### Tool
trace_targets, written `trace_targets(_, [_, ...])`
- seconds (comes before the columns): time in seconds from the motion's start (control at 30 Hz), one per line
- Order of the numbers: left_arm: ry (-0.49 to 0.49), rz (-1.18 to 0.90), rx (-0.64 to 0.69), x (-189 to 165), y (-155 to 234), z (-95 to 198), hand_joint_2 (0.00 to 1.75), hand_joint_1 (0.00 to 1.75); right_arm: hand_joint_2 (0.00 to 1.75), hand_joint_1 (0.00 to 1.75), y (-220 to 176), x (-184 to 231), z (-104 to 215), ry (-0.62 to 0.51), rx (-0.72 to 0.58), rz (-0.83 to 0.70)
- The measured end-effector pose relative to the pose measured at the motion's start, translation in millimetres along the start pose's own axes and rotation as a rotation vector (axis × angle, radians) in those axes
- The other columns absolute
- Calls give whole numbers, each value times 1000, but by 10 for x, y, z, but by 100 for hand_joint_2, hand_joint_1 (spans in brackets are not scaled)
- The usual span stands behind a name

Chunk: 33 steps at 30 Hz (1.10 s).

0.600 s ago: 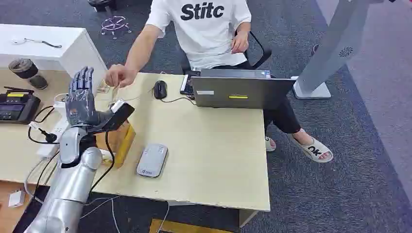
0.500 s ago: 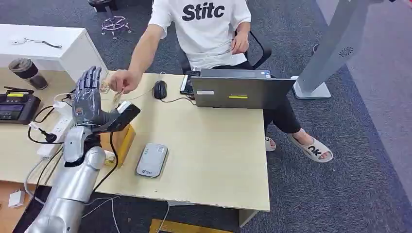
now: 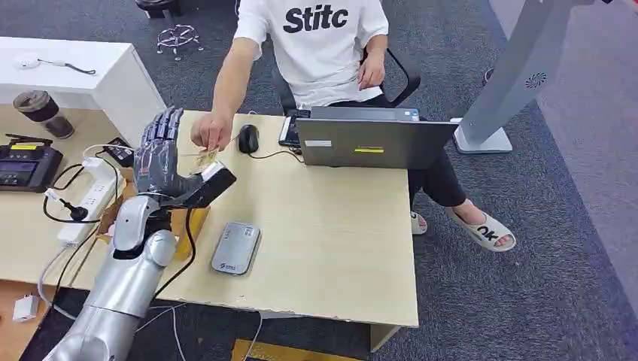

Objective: Pass the card to the sensor for recognition and then transmit it.

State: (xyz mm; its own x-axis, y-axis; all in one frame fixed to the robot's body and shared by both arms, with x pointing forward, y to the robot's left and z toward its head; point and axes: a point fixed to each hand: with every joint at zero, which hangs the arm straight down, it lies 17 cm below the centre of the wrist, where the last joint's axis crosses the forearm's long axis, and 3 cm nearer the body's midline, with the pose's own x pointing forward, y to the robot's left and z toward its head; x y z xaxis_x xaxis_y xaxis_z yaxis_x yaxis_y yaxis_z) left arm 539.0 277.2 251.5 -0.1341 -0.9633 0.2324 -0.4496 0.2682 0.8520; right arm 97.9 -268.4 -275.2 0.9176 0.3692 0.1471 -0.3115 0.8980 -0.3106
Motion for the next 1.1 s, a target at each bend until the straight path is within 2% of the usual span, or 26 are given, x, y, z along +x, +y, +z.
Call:
trace_targets(0.43, [4, 54, -10, 1, -28, 20, 175, 175, 175, 0, -1, -11, 0, 7, 0, 0])
trace_targets(0.83, [-4, 82, -65, 0, -206, 186, 175, 175, 175, 0, -11, -8, -1, 3, -6, 0])
trace_targets(1.1, [-29, 109, -256, 108, -620, 455, 175, 175, 175, 0, -3, -25, 1, -1, -7, -4])
